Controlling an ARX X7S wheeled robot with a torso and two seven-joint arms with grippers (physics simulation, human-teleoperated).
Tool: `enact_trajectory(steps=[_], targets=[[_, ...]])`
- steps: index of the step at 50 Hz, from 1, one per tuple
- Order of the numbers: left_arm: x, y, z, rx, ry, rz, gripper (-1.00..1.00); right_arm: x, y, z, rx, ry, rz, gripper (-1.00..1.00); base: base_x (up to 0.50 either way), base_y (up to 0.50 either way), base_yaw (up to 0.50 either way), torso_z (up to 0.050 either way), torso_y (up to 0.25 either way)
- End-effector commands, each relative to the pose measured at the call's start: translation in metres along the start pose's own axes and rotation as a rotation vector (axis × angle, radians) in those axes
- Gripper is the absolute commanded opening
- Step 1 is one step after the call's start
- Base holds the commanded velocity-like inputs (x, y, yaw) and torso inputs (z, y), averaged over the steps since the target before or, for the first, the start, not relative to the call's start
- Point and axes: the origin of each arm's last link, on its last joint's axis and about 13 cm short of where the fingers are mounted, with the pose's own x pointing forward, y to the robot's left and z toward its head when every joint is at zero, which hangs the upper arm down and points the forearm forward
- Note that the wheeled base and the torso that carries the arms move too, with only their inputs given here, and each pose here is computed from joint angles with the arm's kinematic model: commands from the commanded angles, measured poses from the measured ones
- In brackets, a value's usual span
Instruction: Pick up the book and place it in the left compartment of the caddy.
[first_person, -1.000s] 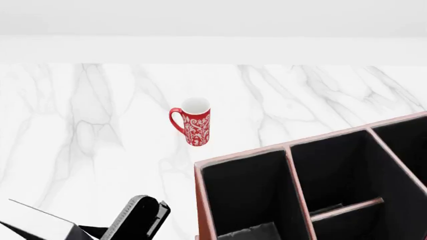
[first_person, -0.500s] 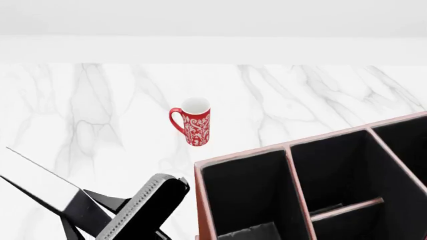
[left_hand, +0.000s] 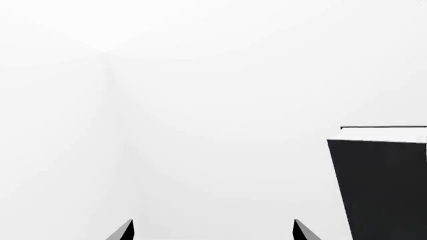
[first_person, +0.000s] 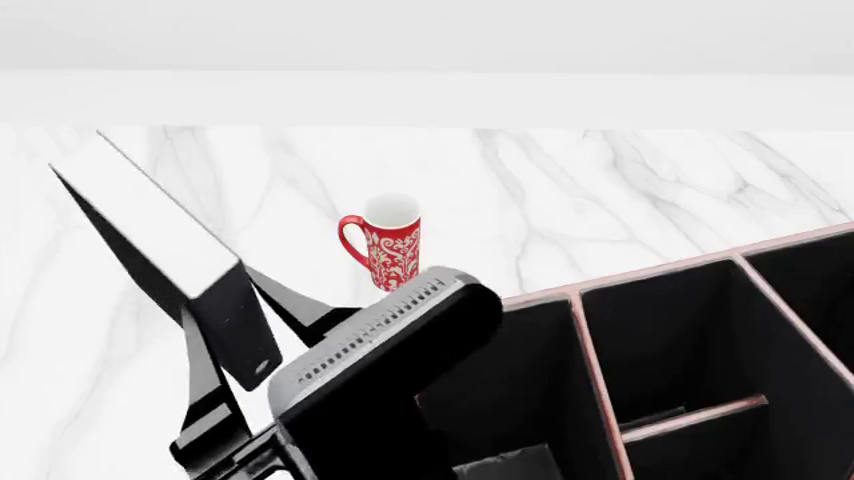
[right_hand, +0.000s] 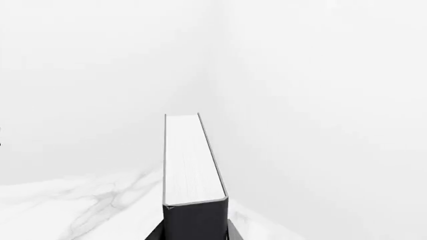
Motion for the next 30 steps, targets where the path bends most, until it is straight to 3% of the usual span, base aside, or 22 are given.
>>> enact_trajectory(steps=[1,30], targets=[[-0.003,0.002,-0.001,-0.001,0.016,0.016,1.0,0.0,-0.015,0.039,0.036,-0.117,-0.127,-1.0,0.0,0.0,0.0,0.0,0.0],[-0.004,0.0,0.0,0.003,0.011,0.017,1.0,-0.06,-0.019,0.068,0.039,-0.19,-0.345,-1.0,0.0,0.0,0.0,0.001,0.001]])
